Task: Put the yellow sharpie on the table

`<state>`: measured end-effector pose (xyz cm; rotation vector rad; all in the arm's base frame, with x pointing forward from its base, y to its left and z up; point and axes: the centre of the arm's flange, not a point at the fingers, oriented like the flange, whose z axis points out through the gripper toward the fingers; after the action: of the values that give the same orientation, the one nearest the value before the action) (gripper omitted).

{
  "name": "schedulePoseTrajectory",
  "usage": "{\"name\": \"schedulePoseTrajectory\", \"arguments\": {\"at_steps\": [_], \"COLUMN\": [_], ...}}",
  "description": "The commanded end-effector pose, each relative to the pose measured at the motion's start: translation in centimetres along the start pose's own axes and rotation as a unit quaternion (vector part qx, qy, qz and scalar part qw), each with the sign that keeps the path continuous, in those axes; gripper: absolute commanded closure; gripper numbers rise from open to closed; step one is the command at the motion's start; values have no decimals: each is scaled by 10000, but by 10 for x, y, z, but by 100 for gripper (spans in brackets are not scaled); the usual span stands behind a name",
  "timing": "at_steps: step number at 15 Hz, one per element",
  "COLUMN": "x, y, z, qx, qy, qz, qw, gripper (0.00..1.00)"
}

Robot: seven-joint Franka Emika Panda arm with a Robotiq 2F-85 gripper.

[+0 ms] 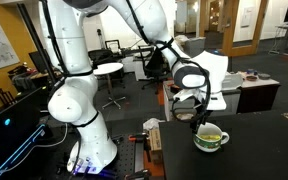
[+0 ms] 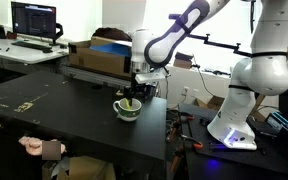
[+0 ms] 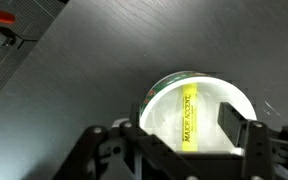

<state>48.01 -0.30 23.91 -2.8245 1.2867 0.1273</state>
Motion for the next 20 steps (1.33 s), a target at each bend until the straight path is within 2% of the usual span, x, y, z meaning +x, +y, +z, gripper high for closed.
{"name": "schedulePoseTrajectory", "arguments": {"at_steps": [1,3,4,11,20], "x": [7,9,10,20,35], "y": [-7,-8,-9,-14,-28], "z": [0,1,2,5,8], "qx": [-85,-104,-124,-290,-327], "qy": [90,130,152,341,332], "qz": [110,102,104,14,-94], "qw": [9999,9998,9998,9990,9989], "gripper": [31,35,40,33,42]}}
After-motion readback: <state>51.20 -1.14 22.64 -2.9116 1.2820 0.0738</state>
